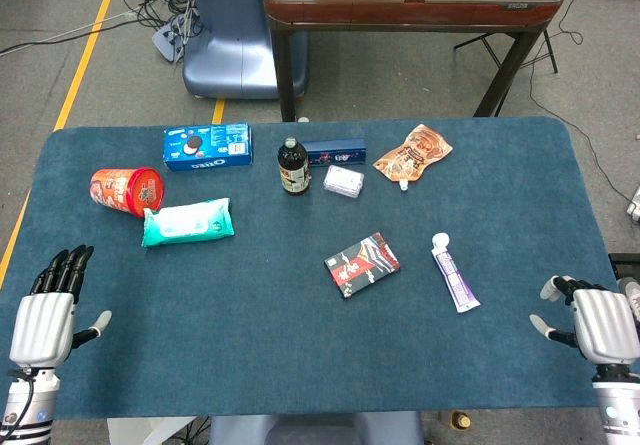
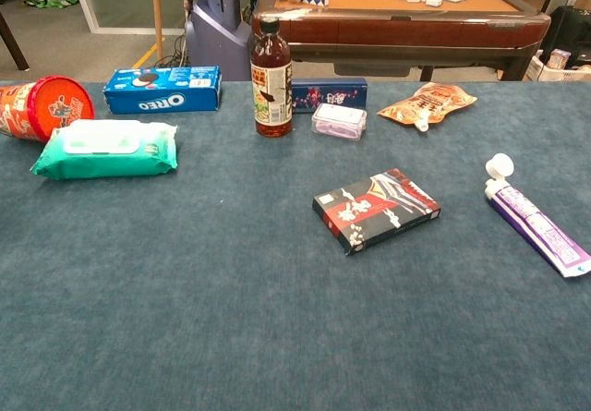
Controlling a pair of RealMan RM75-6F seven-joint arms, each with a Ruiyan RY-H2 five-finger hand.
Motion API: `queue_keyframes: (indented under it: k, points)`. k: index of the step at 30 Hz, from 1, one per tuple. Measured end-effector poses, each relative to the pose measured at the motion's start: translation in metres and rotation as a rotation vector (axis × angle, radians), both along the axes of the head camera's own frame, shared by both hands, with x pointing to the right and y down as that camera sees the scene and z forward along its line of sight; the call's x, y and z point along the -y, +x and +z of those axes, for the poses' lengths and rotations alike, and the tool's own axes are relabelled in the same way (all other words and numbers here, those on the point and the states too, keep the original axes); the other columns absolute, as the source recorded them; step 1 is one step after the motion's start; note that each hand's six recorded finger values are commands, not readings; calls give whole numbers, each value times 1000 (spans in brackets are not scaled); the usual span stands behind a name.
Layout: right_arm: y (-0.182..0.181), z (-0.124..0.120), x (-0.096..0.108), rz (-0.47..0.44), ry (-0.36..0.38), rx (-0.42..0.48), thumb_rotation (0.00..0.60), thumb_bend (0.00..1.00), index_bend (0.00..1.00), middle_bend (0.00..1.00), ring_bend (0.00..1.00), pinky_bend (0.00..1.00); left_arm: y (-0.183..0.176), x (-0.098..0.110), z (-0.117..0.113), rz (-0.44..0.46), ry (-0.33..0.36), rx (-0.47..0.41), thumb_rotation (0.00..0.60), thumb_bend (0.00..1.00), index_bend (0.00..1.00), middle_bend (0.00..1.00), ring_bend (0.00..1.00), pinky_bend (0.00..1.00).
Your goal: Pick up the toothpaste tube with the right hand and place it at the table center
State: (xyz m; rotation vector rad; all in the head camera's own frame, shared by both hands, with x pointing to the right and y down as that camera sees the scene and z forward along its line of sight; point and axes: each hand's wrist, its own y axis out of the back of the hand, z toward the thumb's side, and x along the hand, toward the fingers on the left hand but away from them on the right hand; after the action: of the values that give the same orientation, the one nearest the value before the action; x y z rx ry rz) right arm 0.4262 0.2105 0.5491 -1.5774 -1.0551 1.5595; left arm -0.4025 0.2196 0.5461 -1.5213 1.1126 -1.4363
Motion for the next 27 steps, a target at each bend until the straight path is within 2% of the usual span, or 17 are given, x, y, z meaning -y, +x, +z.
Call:
queue_keyframes:
  k: [6,12,16,20,27]
  points:
    - [-11,7,16,-48,-50,1,600,204,500,532,502,540,-1,-1,-1,-3,3,0,600,172,0,83,67,163]
    - [-25,24,34,-88,-139,14,600,205,371,455,411,536,-3,-3,1,-6,-2,-1,600,171,0,83,67,163]
    - [-36,41,47,-109,-225,32,591,205,278,393,346,475,-5,-4,1,-12,-1,-1,600,172,0,83,67,163]
    - [-53,58,64,-137,-305,50,568,205,241,348,307,443,-7,-5,1,-15,-2,2,600,172,0,83,67,163]
    - [-76,82,88,-168,-380,46,569,205,229,342,299,437,-9,-7,2,-22,-7,5,600,172,0,83,67,163]
